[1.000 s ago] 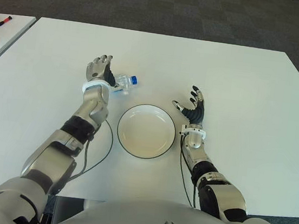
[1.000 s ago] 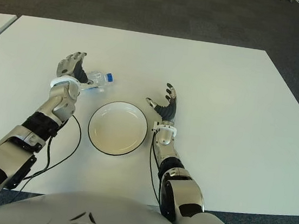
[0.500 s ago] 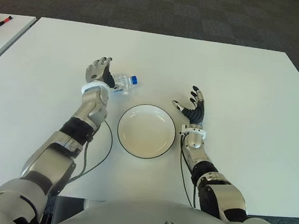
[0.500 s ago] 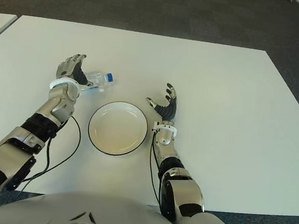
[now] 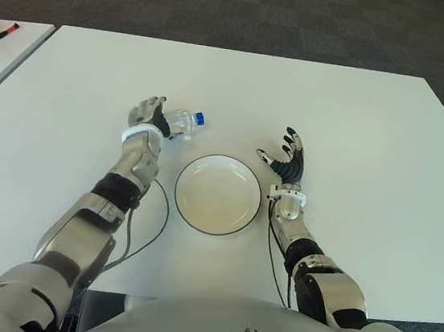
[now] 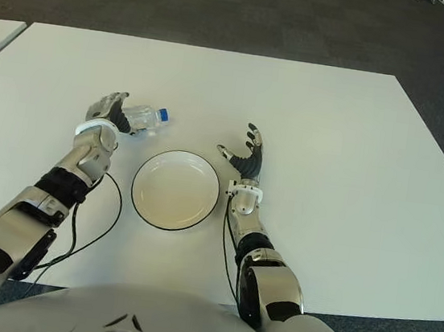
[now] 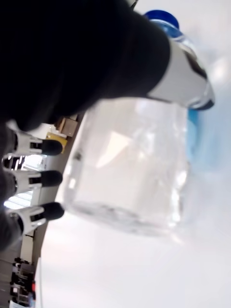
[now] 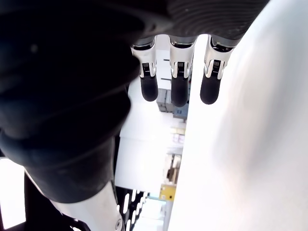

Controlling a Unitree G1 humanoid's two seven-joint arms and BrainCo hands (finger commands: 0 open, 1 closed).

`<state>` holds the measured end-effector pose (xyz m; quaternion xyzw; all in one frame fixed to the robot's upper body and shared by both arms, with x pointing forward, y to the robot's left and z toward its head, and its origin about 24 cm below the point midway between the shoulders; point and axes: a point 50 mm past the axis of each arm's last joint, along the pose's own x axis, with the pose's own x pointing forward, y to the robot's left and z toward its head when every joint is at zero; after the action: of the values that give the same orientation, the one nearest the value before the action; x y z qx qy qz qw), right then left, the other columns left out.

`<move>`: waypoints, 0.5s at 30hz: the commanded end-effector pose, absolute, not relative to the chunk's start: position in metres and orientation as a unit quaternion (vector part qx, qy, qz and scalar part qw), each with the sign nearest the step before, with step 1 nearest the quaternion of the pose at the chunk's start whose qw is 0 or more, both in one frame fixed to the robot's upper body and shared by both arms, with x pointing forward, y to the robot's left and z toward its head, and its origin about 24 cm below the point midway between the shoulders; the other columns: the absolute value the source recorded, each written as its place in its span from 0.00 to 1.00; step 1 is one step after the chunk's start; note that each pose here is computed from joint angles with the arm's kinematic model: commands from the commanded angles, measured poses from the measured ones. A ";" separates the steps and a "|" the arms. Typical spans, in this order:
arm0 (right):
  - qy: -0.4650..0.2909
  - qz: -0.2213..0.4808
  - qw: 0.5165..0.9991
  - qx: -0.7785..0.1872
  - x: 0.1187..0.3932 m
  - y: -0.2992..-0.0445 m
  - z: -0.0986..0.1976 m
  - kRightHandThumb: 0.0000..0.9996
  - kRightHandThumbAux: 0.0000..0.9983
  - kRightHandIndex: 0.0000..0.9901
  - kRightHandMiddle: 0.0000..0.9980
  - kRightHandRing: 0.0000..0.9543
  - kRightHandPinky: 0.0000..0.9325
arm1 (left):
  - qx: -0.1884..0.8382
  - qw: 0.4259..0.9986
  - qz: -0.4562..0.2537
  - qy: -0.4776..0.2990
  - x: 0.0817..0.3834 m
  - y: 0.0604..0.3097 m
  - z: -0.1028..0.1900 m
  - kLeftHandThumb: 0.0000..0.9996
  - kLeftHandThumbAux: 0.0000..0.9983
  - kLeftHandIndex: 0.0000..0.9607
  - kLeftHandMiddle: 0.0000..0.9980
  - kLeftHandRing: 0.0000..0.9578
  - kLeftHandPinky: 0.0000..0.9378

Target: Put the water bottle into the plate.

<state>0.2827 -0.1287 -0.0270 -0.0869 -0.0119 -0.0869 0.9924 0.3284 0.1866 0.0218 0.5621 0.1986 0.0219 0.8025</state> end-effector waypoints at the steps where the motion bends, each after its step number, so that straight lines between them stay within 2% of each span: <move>1: 0.040 -0.087 0.991 -0.091 0.268 -0.131 -0.047 0.00 0.93 0.14 0.13 0.14 0.19 | 0.557 0.802 -0.008 0.218 0.330 0.182 0.016 0.00 0.91 0.00 0.00 0.00 0.07; 15: 0.037 -0.090 0.991 -0.088 0.267 -0.131 -0.046 0.00 0.92 0.13 0.12 0.13 0.19 | 0.566 0.796 -0.033 0.212 0.330 0.173 0.004 0.00 0.89 0.00 0.00 0.00 0.06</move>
<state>0.2827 -0.1287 -0.0270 -0.0849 -0.0112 -0.0847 0.9927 0.3338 0.1783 0.0133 0.5707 0.2023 -0.0155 0.7957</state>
